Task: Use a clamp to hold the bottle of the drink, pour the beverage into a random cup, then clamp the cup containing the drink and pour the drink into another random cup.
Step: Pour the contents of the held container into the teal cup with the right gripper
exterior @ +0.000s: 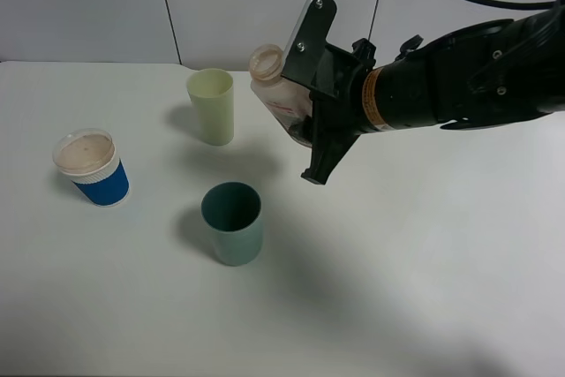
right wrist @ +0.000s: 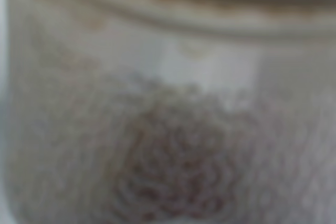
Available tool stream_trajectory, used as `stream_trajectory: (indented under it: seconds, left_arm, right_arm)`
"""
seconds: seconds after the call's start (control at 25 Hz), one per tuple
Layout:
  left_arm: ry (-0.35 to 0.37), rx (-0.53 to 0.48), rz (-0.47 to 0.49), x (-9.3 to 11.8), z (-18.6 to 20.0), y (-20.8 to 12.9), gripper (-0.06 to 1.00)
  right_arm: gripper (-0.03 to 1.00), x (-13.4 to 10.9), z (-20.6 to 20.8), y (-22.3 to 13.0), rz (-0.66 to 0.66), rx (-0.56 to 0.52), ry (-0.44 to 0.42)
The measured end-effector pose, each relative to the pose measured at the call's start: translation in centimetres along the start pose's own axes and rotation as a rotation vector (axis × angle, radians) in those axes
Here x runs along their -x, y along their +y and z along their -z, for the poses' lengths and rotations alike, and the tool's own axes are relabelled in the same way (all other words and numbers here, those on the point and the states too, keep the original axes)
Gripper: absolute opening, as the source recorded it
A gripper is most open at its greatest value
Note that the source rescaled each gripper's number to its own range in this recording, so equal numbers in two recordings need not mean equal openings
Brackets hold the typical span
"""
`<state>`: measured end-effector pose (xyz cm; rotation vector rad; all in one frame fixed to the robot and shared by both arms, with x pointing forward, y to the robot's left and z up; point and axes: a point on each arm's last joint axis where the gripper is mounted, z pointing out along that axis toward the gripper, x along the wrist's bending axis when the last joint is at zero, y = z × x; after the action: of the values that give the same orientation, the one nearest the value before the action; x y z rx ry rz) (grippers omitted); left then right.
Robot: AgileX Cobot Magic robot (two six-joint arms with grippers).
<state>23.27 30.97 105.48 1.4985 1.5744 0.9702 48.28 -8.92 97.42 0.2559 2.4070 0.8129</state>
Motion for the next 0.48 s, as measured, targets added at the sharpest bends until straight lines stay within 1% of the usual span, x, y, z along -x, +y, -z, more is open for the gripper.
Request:
stream_trajectory:
  seconds: [0.24,0.48]
  left_arm:
    - [0.0,0.0,0.0,0.0,0.0,0.0,1.0]
    - [0.0,0.0,0.0,0.0,0.0,0.0,1.0]
  right_arm:
    - [0.02,-0.02,0.01,0.02,0.006,0.001,0.0]
    - [0.02,-0.55,0.02,0.42,0.088,0.011,0.012]
